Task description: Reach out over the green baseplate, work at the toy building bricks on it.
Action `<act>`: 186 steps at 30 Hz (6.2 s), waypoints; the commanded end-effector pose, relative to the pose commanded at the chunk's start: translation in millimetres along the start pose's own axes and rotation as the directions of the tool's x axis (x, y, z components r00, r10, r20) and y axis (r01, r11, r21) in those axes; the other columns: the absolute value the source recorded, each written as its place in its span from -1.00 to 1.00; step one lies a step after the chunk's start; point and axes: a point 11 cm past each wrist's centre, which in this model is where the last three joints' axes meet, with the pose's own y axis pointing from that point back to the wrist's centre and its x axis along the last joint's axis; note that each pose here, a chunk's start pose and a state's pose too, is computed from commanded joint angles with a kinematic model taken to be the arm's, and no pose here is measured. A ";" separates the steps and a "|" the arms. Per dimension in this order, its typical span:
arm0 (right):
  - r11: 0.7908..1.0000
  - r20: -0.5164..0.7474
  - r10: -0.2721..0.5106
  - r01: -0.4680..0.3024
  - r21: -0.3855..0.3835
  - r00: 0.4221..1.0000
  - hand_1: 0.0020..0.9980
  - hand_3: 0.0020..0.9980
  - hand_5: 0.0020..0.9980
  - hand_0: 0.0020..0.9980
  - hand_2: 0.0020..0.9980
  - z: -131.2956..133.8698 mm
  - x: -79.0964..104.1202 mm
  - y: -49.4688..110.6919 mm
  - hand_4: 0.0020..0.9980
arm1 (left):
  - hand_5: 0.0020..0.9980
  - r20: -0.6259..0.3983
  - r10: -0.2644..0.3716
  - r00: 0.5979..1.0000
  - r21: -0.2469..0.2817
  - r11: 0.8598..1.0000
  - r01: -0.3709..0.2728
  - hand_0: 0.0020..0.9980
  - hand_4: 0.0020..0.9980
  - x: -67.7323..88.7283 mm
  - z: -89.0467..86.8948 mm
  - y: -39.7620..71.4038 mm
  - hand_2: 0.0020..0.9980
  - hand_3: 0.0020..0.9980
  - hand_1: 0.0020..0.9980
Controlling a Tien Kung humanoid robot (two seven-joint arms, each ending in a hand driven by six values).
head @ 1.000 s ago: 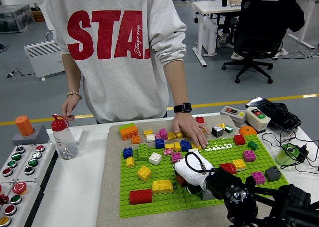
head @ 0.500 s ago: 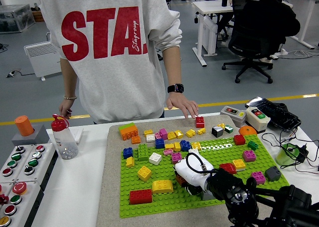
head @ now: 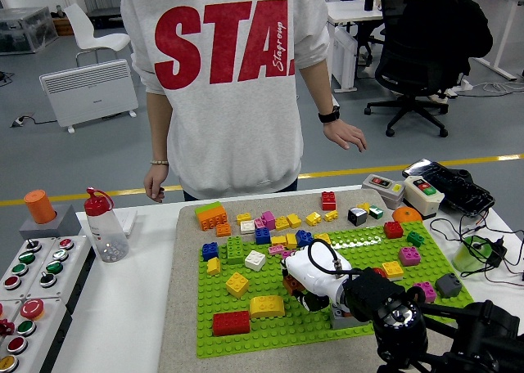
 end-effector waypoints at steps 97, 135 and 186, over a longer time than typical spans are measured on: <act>0.991 0.026 -0.112 0.113 -0.070 0.993 0.53 0.09 -0.49 0.49 0.61 3.8 -9.2 63.2 0.08 | 1.00 -0.004 0.008 1.000 0.014 1.000 -0.008 0.30 -0.44 3.9 -7.9 -0.9 0.33 0.13 0.38; 0.988 0.013 -0.130 0.131 -0.084 0.991 0.51 0.08 -0.48 0.45 0.60 8.5 -14.3 62.7 0.05 | 1.00 -0.007 0.010 1.000 0.006 1.000 -0.010 0.30 -0.44 5.1 -4.0 -0.4 0.33 0.12 0.38; 0.992 -0.023 -0.100 0.098 -0.084 0.995 0.44 0.04 -0.53 0.30 0.53 11.4 -6.1 67.4 0.01 | 1.00 -0.004 0.010 1.000 0.008 1.000 -0.010 0.30 -0.44 4.6 -5.0 -0.5 0.33 0.13 0.38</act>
